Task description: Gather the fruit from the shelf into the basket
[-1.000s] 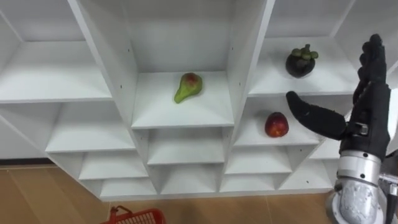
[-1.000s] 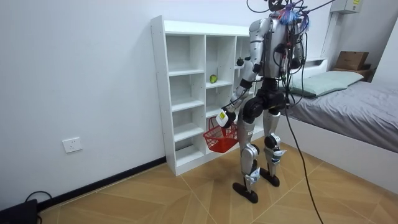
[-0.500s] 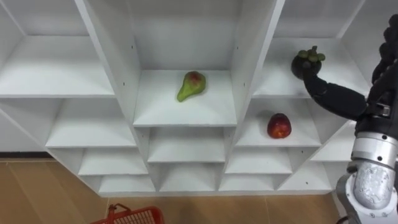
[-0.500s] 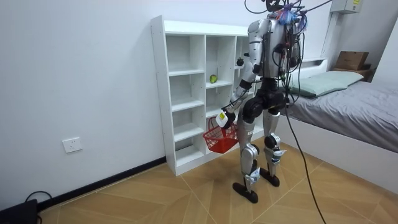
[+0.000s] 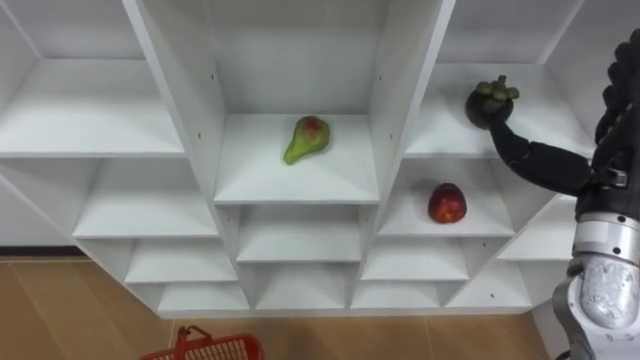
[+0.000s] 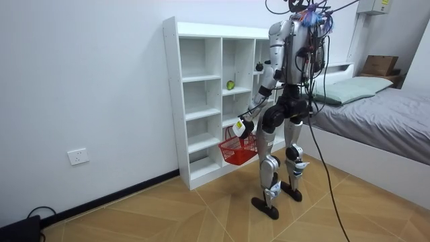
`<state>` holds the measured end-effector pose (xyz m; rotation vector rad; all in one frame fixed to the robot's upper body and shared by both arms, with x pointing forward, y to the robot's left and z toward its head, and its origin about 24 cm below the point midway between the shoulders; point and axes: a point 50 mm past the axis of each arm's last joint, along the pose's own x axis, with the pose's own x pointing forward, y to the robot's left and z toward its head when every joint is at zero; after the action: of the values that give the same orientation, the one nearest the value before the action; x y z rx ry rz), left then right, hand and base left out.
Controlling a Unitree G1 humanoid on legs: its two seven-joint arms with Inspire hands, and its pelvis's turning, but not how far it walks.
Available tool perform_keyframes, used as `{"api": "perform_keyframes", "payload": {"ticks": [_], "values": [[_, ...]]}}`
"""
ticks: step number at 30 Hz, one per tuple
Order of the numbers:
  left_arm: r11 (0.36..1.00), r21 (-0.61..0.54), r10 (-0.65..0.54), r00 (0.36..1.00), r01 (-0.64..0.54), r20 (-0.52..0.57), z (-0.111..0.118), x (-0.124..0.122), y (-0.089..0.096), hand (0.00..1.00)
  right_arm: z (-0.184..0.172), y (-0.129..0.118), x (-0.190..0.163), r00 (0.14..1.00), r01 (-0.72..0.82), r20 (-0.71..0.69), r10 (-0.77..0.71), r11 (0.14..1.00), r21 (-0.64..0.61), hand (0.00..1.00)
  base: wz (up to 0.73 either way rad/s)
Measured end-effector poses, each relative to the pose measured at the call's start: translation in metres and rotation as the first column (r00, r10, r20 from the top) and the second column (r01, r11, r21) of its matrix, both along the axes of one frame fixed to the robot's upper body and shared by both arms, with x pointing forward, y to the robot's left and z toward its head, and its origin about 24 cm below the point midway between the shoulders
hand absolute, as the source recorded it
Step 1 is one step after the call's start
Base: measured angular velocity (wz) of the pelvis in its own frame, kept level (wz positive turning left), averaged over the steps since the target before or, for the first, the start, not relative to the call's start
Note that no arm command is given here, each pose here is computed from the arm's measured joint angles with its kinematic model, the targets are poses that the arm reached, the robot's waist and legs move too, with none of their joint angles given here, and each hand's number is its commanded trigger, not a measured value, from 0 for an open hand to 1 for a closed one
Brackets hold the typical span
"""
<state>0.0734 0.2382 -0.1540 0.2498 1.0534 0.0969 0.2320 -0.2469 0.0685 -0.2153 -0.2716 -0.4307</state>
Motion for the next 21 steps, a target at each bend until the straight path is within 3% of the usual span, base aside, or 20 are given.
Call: {"api": "perform_keyframes", "payload": {"ticks": [21], "values": [[0.999, -0.043, -0.017, 1.000, 0.018, 0.013, 0.002, 0.005, -0.001, 1.00, -0.007, -0.006, 0.012, 0.999, 0.010, -0.037, -0.009, 1.000, 0.020, 0.00, 0.00]]}}
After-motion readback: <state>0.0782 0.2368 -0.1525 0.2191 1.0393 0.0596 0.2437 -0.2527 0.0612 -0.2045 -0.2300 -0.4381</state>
